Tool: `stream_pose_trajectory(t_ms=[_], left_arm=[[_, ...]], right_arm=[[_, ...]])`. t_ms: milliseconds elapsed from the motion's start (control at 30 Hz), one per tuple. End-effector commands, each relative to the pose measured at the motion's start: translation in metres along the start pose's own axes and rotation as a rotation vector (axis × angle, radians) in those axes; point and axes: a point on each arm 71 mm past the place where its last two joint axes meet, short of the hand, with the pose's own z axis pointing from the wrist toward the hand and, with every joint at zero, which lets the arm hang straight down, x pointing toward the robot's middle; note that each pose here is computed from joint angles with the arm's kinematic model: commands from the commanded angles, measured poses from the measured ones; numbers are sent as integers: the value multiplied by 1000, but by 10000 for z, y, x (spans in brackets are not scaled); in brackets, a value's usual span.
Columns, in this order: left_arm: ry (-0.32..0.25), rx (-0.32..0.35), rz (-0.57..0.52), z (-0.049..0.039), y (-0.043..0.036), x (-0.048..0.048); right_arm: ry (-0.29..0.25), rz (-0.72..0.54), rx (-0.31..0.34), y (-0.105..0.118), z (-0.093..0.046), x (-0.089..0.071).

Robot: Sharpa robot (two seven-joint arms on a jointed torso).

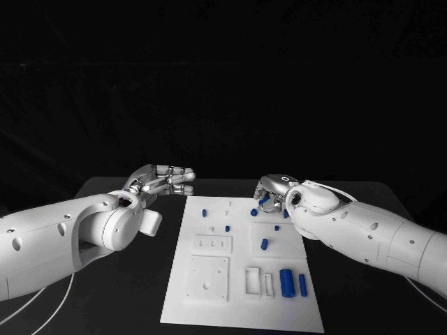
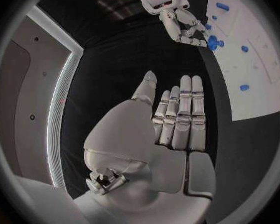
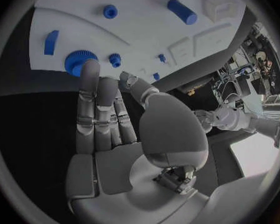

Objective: Assemble the parts on the task board

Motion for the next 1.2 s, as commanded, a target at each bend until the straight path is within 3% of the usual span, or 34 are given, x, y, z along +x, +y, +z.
stream_pose_trajectory(t_ms=[33,367,1200], left_arm=[[24,0,1,17,-9,35],[30,-4,2,50,3,59],[41,-12,0,74,9,92]], right_arm=[[7,-46,12,0,6,6],[-5,-46,-3,44,29,11],[53,-77,11,58,36,110]])
